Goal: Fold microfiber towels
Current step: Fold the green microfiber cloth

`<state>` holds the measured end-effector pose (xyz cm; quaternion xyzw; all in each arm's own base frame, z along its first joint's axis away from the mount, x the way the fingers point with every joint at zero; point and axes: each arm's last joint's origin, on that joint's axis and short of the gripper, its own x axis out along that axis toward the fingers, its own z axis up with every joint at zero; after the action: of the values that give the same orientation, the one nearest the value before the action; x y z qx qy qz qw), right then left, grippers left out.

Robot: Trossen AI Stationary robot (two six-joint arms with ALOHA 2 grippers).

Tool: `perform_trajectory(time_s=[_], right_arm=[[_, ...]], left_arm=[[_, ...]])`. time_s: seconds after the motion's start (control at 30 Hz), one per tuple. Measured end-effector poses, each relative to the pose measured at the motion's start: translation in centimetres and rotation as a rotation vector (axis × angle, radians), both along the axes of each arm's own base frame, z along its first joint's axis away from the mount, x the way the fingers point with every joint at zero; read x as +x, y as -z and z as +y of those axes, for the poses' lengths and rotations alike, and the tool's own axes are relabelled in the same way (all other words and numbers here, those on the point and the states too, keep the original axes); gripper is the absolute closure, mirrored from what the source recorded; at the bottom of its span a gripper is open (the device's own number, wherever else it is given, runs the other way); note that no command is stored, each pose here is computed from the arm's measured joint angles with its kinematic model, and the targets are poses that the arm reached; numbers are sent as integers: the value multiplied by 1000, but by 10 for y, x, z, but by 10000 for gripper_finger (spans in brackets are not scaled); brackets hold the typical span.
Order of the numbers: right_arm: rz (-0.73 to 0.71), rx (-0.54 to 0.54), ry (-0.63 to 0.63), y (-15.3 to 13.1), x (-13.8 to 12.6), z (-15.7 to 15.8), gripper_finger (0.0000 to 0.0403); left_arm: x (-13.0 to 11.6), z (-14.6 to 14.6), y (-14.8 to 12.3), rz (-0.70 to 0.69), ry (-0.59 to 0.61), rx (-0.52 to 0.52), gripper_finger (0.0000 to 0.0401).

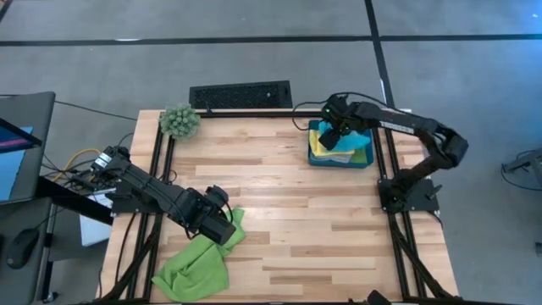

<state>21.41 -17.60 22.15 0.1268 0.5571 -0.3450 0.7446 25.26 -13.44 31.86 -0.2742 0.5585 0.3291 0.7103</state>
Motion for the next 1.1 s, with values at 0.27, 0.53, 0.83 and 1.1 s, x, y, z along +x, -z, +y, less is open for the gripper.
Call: perform_trajectory(time_s=[0.27, 0.53, 0.83, 1.1], right_arm=[[-117, -50, -214, -47, -18, 32, 194], [-5, -123, -676, -38, -29, 78, 194], [-15, -220, -768, -14, -24, 90, 194], [79, -161, -808, 10, -16, 83, 194]], left_arm=[[0, 0, 0, 0, 0, 1, 264], [0, 0, 0, -1, 0, 2, 264], [0, 0, 0, 0, 13, 7, 264], [1, 1, 0, -1, 5, 7, 264]])
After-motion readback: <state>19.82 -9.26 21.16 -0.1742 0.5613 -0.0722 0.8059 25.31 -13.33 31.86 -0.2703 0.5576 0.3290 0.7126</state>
